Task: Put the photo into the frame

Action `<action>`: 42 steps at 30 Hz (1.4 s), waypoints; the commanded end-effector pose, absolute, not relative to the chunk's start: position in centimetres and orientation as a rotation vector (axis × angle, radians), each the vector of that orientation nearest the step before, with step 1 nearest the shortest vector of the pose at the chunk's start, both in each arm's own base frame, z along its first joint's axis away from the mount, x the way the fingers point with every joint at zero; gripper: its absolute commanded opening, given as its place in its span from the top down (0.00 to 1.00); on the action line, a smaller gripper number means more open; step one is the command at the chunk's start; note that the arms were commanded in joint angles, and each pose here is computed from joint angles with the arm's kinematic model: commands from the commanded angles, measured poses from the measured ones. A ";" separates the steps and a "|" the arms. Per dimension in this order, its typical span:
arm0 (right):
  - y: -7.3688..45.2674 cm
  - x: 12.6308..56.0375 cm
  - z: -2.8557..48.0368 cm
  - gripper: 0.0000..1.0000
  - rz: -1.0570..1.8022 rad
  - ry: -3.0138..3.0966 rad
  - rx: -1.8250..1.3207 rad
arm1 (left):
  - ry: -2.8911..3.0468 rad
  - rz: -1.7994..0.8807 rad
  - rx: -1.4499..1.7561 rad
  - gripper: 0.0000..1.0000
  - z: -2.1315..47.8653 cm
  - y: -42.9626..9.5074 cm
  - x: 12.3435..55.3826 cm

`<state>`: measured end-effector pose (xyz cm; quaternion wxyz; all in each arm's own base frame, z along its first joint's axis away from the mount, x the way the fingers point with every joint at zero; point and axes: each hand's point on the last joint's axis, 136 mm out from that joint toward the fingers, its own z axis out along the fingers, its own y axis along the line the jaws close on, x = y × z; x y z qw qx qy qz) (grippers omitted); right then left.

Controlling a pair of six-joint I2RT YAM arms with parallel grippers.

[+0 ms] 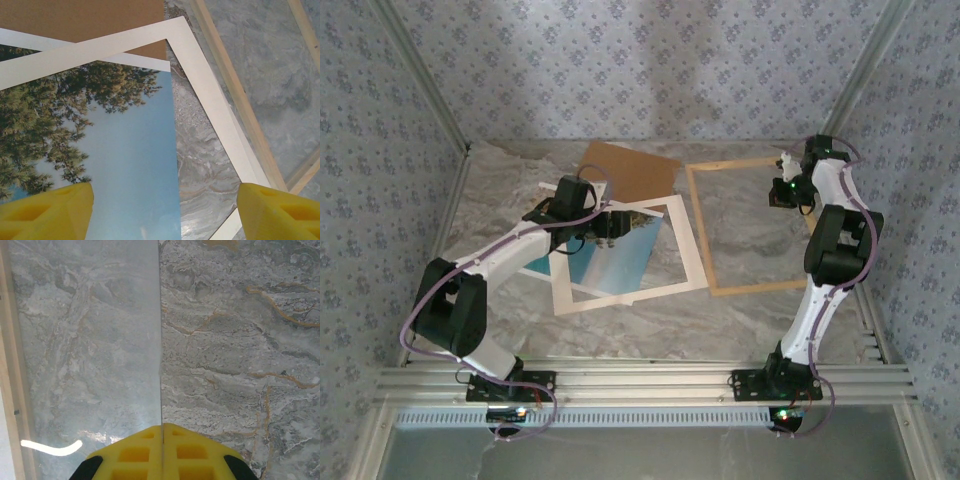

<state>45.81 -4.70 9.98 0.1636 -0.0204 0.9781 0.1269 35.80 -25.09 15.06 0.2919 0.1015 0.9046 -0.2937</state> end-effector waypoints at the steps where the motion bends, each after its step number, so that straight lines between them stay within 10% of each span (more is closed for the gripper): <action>1: -4.4 45.7 12.1 1.00 0.381 2.745 -0.089 | 2.383 -0.806 0.300 0.24 16.0 -25.9 36.0; 42: -5.6 46.4 9.1 1.00 0.297 2.836 -0.111 | 2.377 -0.812 0.292 0.25 16.4 -25.7 35.8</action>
